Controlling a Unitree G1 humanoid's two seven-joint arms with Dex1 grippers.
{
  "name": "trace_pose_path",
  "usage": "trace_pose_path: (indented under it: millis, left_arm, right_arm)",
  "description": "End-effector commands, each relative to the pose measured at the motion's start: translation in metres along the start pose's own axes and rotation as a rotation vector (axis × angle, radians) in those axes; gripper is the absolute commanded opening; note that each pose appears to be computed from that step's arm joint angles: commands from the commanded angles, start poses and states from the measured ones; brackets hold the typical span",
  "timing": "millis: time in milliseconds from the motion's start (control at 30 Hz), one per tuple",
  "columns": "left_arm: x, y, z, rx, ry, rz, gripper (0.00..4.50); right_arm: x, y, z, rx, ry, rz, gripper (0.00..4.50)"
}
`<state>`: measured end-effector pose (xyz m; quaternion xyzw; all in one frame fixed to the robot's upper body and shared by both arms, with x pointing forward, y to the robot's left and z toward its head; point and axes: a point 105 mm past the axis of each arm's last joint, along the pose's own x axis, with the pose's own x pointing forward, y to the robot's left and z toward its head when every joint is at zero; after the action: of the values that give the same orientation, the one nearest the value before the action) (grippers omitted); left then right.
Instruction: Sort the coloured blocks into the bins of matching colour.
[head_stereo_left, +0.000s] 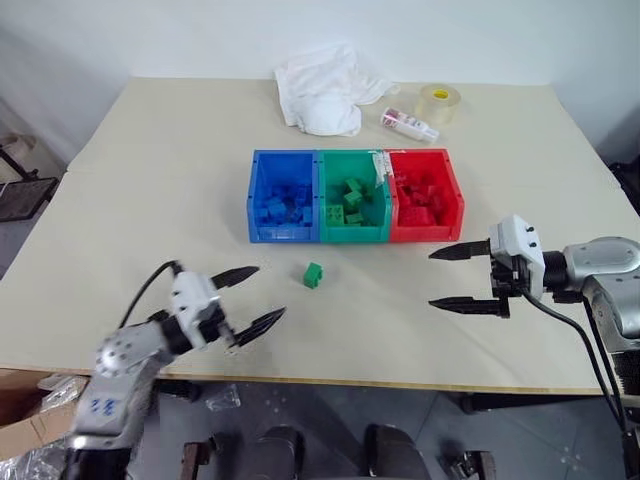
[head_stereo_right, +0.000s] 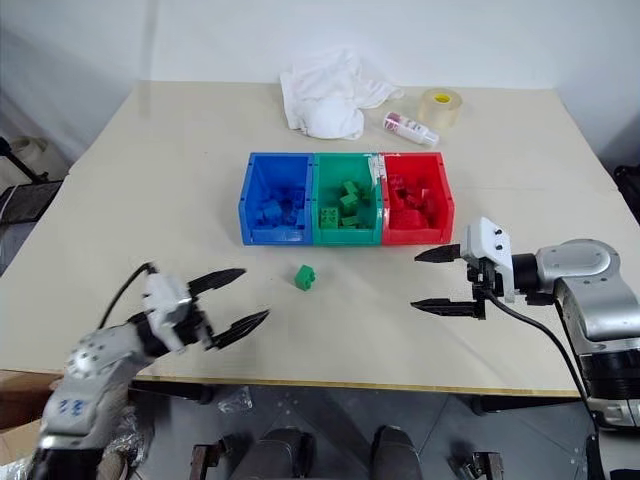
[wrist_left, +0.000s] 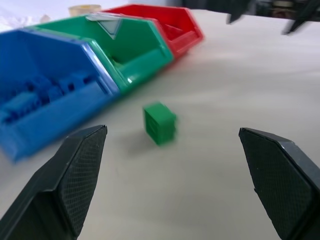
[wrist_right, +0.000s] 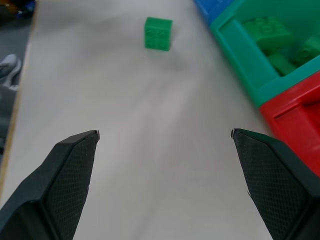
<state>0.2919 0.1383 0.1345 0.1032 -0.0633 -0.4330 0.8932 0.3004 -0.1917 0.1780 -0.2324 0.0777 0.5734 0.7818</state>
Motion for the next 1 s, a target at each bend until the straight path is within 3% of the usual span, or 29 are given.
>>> trace_pose_path:
  millis: [33, 300, 400, 633, 833, 933, 1000]
  left_arm:
    - [0.023, 0.002, -0.018, 0.012, 0.061, -0.001, 4.50]
    - [0.066, -0.006, -0.034, 0.008, 0.079, -0.110, 4.50]
    - [0.081, -0.001, -0.039, -0.009, 0.094, -0.092, 3.90]
    - [0.093, -0.003, -0.027, -0.009, 0.059, -0.115, 1.69]
    - [0.111, -0.012, 0.007, 0.034, -0.025, -0.161, 1.60]
    - [0.136, -0.002, 0.049, 0.074, -0.153, -0.109, 1.60]
    - [0.147, 0.007, 0.064, 0.085, -0.179, -0.065, 1.60]
  right_arm:
    - [-0.002, 0.000, 0.012, -0.028, -0.048, -0.045, 4.43]
    - [-0.001, 0.008, 0.017, -0.016, -0.081, -0.116, 4.43]
    - [-0.002, 0.011, 0.016, -0.008, -0.086, -0.136, 4.50]
    - [-0.009, 0.013, 0.015, -0.004, -0.080, -0.197, 4.50]
    - [-0.015, 0.016, 0.014, 0.007, -0.079, -0.240, 4.50]
    - [-0.017, 0.016, 0.015, 0.006, -0.081, -0.271, 4.50]
    - [-0.018, 0.017, 0.016, 0.007, -0.086, -0.285, 4.50]
